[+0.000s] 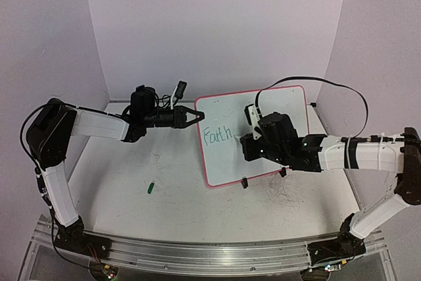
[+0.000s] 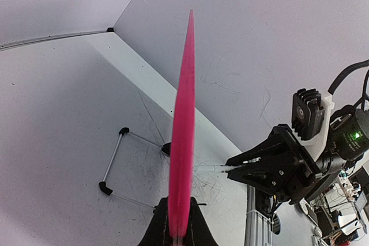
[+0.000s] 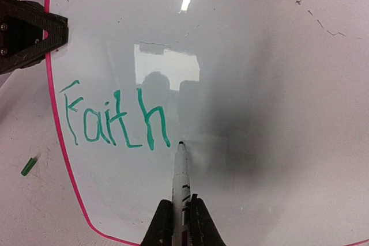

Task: Write a sentence on the whiteboard

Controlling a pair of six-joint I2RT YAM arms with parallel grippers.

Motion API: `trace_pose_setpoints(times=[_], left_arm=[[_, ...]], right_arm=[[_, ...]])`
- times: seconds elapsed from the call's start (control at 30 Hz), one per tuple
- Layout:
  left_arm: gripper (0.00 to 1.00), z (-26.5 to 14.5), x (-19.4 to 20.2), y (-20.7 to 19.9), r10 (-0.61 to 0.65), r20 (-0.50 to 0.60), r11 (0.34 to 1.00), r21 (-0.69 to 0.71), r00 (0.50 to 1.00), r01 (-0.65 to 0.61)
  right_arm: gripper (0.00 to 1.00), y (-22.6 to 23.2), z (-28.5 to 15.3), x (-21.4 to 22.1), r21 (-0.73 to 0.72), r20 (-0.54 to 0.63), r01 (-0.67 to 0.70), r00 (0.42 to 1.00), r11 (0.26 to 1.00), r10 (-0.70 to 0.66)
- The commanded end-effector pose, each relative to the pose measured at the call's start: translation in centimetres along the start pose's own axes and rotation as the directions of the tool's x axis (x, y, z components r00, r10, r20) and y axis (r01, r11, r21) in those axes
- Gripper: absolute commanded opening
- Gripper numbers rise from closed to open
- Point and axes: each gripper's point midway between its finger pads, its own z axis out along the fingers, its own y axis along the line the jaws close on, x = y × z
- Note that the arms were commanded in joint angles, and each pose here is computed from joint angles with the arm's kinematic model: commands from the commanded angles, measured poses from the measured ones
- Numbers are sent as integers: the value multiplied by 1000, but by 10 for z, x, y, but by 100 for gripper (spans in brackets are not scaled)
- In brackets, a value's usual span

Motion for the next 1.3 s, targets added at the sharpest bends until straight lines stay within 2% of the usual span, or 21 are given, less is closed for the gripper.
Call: trace_pose_setpoints(times=[0.0,0.4,0.5,0.6,0.7,0.8,0.97,1.07,1.27], left_arm=[[0,3,-7,-15,24,2,1000,20,1000,-24],[0,3,-6,-14,25,0,1000,18,1000,-25],[0,4,-4,-12,20,-5,1000,17,1000,-20],[0,4,-5,-13,20,-5,1000,20,1000,-20],[0,4,-5,-13,22,-3,1000,18,1000,-22],[1,3,-6,-12,19,4,1000,6,1000,-19],[21,1,-11,-13,11,21,1000,-8,1000,-10],[29,2,-15,-13,4,30,1000,-14,1000,-4],[32,6,-10,-12,-3,28,1000,-24,1000,3]], right_arm=[[0,-8,2,-4,44,18,-1,1000,999,0],[0,-2,0,7,12,-27,15,1000,1000,-14],[0,17,-12,5,-60,-46,27,998,998,-29],[0,46,-51,-30,-203,35,20,999,979,-13],[0,27,-74,-71,-179,143,-19,989,984,45],[0,-19,-61,-79,-98,147,-85,984,992,99],[0,-38,-66,-88,-50,220,-87,971,995,96],[0,-46,-65,-87,2,234,-57,971,998,54],[0,-44,-67,-89,-1,241,-18,970,1000,18]])
